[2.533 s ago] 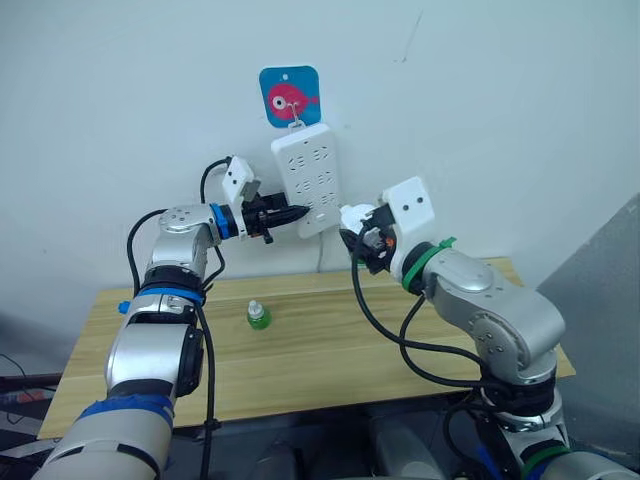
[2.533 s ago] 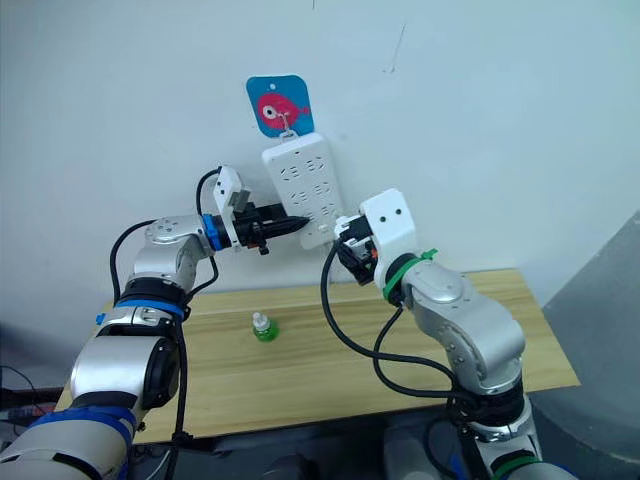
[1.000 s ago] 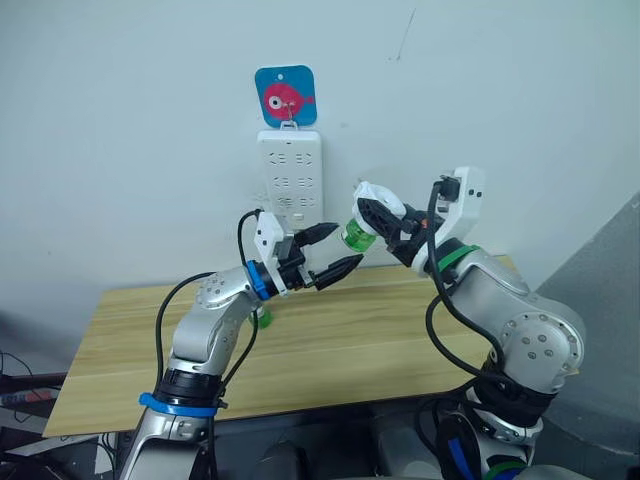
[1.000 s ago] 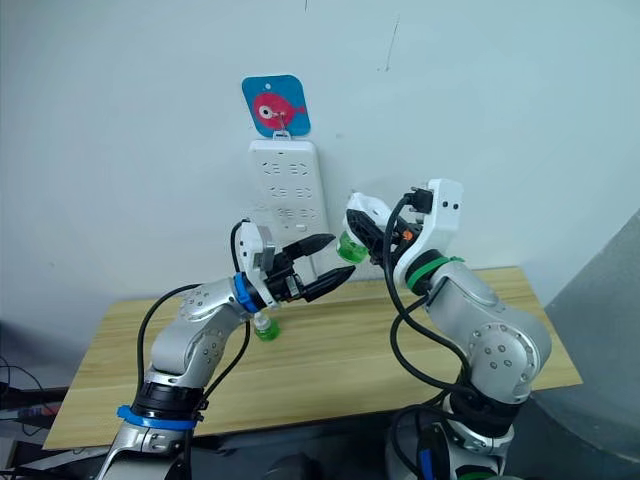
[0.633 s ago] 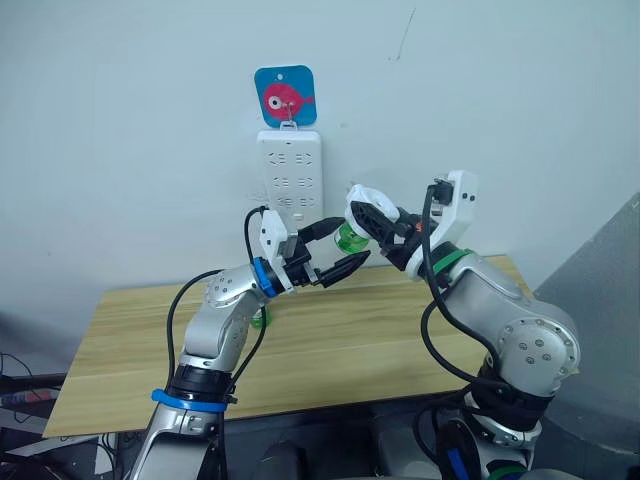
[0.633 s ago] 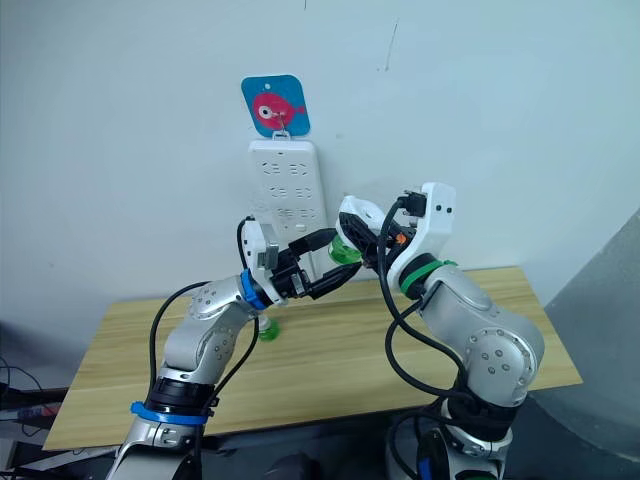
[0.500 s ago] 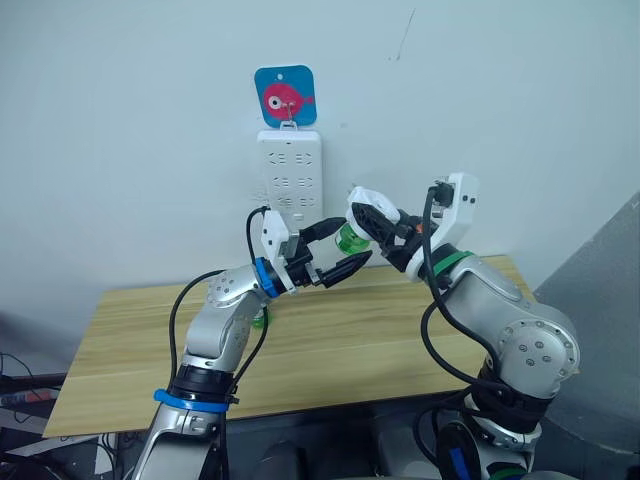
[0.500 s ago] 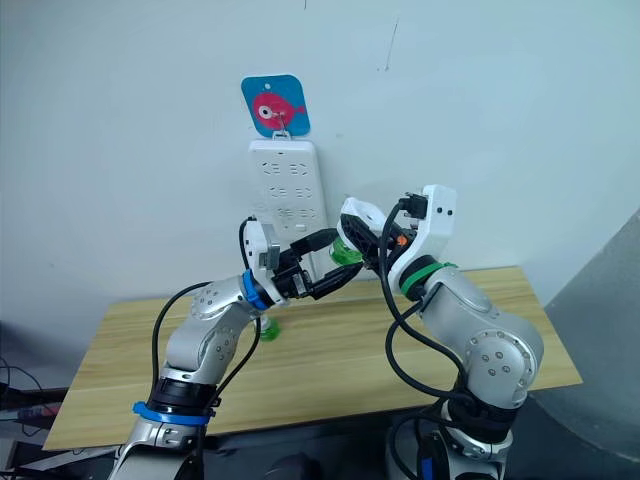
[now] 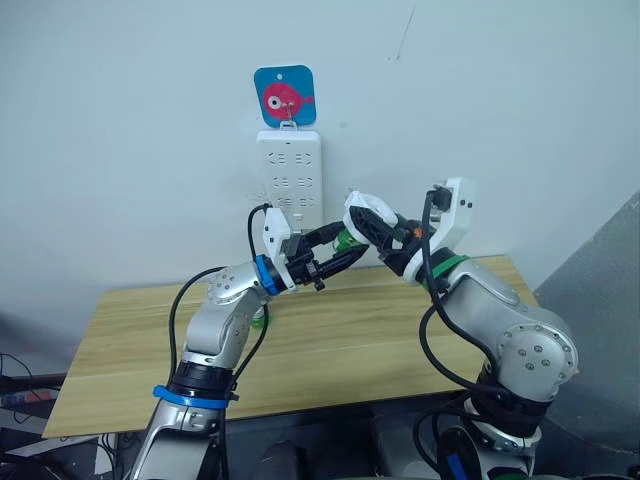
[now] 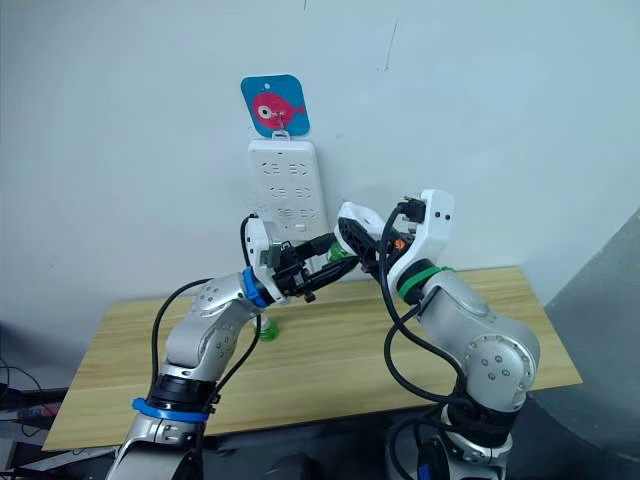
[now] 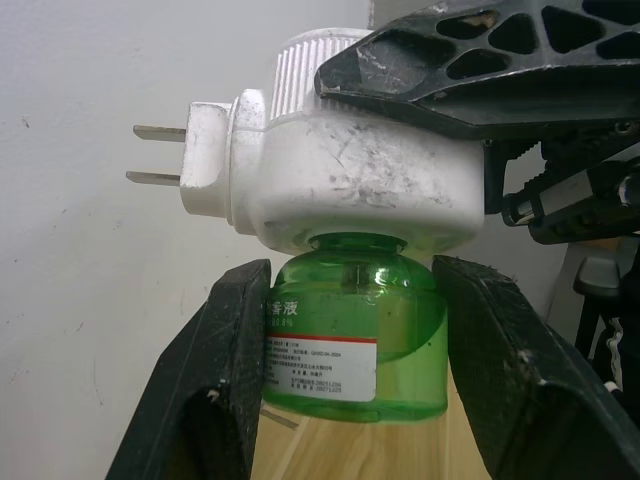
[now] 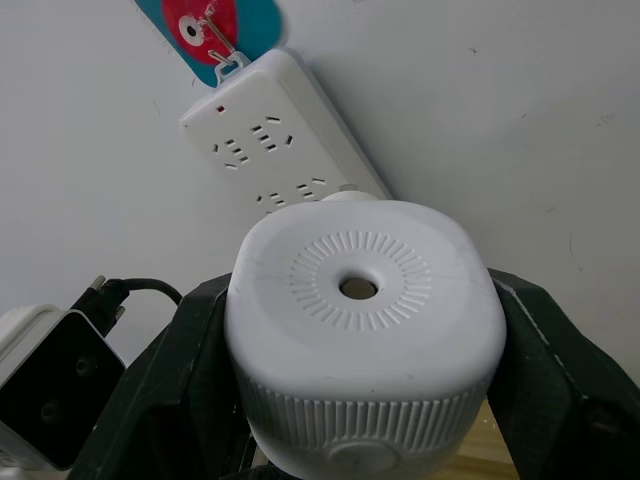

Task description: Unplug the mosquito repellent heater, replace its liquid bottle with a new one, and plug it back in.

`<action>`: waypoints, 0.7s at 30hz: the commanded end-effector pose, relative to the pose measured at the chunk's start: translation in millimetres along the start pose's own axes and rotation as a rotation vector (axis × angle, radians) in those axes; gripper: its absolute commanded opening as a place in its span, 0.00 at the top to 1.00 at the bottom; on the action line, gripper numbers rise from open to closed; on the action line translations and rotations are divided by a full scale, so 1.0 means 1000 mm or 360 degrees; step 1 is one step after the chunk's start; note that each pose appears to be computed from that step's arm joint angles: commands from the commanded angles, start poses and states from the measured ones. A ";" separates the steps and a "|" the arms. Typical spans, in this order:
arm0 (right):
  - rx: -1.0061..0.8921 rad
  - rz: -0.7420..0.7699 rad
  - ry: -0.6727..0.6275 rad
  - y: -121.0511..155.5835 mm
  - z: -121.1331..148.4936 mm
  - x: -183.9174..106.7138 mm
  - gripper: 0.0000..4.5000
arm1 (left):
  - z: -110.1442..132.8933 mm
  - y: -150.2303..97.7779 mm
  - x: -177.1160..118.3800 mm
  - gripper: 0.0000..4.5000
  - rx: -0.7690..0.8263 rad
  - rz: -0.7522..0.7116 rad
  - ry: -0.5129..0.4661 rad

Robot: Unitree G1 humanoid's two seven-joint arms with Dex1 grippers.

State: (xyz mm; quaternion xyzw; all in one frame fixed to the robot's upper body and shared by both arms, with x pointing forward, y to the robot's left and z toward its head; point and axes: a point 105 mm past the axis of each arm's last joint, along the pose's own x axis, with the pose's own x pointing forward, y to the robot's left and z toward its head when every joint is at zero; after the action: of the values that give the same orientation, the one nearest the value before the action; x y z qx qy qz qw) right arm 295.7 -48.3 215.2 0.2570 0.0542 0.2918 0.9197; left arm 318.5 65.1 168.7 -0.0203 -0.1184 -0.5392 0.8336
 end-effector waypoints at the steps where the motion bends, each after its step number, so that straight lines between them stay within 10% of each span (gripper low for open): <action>1: 0.0014 0.0087 -0.0135 0.012 0.016 -0.005 0.11 | 0.013 -0.001 0.004 0.51 0.0078 -0.0046 -0.0043; 13: -0.0009 0.0095 -0.0157 0.000 0.025 -0.023 0.00 | 0.014 -0.001 0.005 0.51 0.0136 -0.0103 -0.0004; 21: -0.0056 0.0355 0.0235 -0.014 0.028 -0.060 0.00 | -0.002 -0.003 -0.010 0.51 0.0429 -0.0388 0.0299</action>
State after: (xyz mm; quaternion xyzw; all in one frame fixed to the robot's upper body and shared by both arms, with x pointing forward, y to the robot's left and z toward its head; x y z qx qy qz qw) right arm 271.0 -109.0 221.3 0.2111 0.0847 0.3658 0.9025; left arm 314.0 75.1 155.2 0.1209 -0.0896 -0.6055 0.7815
